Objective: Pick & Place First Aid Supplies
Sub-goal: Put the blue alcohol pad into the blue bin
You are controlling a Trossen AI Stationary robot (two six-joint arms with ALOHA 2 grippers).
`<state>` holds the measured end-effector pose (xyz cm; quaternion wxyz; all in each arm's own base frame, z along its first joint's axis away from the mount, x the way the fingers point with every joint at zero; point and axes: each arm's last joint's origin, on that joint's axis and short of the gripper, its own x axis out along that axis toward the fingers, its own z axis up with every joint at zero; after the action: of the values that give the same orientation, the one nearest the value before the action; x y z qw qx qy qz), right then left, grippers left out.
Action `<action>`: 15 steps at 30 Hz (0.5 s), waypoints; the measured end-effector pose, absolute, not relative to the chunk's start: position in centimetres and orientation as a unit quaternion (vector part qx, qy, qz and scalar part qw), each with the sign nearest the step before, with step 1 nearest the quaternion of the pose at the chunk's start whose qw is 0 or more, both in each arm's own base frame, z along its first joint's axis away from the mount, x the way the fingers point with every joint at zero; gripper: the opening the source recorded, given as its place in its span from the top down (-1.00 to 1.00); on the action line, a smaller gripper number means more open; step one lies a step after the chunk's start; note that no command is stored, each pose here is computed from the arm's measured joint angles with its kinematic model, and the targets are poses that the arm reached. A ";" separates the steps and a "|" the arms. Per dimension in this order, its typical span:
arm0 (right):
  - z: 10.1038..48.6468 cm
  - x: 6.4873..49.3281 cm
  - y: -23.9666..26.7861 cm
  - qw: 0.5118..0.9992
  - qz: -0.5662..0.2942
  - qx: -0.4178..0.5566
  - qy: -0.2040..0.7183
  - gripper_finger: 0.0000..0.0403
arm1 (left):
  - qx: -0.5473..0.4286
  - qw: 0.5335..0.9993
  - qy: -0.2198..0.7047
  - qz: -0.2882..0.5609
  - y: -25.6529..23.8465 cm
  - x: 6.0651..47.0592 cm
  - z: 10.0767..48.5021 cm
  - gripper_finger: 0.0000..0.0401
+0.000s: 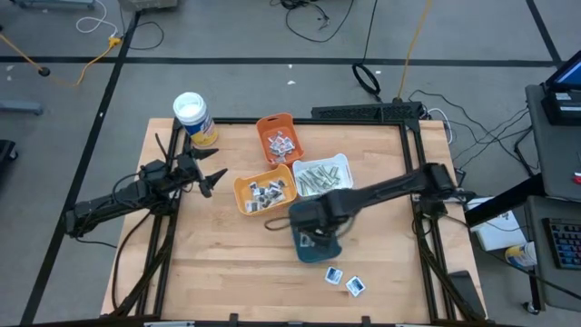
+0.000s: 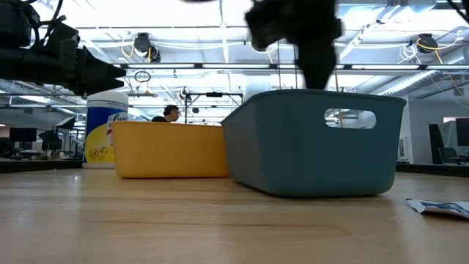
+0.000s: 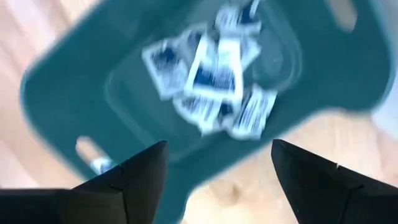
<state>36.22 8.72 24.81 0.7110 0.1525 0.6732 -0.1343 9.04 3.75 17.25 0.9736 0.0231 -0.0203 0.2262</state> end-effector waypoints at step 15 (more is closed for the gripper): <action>24.7 25.7 15.6 0.704 -0.130 0.151 0.681 -0.38 | 0.023 0.974 -0.020 0.226 3.7 9.0 17.2 -0.89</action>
<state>25.66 15.63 24.66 0.7043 0.1507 0.6815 -0.1297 9.04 3.75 17.24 0.9736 0.0231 -0.0201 0.2261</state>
